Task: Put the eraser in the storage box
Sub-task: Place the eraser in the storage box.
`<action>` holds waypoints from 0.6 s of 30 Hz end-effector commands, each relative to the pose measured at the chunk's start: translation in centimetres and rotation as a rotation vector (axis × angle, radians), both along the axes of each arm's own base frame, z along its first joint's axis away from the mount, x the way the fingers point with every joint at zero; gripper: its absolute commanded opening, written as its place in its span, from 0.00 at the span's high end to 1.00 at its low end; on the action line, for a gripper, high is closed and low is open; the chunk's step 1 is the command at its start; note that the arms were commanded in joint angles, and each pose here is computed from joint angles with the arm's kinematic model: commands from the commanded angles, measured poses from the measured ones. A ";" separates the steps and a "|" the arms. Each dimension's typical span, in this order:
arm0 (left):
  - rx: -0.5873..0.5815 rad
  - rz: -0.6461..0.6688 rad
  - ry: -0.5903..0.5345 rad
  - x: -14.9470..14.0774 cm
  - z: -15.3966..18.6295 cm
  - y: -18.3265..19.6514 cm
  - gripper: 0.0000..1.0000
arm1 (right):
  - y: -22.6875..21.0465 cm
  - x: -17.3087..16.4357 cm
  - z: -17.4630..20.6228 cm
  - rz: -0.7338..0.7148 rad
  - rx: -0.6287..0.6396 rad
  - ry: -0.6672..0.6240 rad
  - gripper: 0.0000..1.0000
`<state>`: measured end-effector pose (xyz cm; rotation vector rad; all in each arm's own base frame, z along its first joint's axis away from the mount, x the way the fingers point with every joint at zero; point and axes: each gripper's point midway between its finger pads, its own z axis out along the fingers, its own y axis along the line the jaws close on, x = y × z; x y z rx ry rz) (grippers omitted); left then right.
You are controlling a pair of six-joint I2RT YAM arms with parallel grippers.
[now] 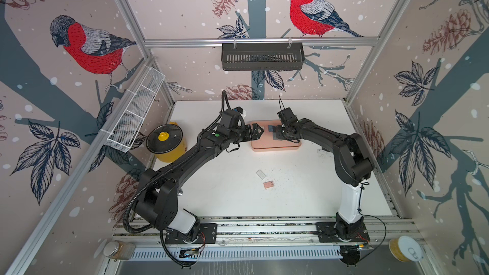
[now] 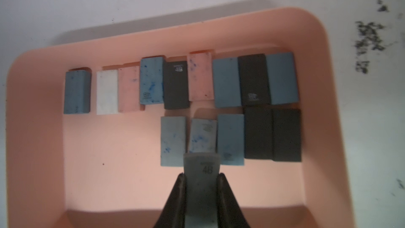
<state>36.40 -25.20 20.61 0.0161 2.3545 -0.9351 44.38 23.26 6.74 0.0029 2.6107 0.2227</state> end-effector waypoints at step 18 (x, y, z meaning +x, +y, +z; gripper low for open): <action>-0.085 0.070 0.066 1.8 -0.5 2.7 0.03 | 6.6 1.3 -3.0 0.107 -0.027 0.046 0.77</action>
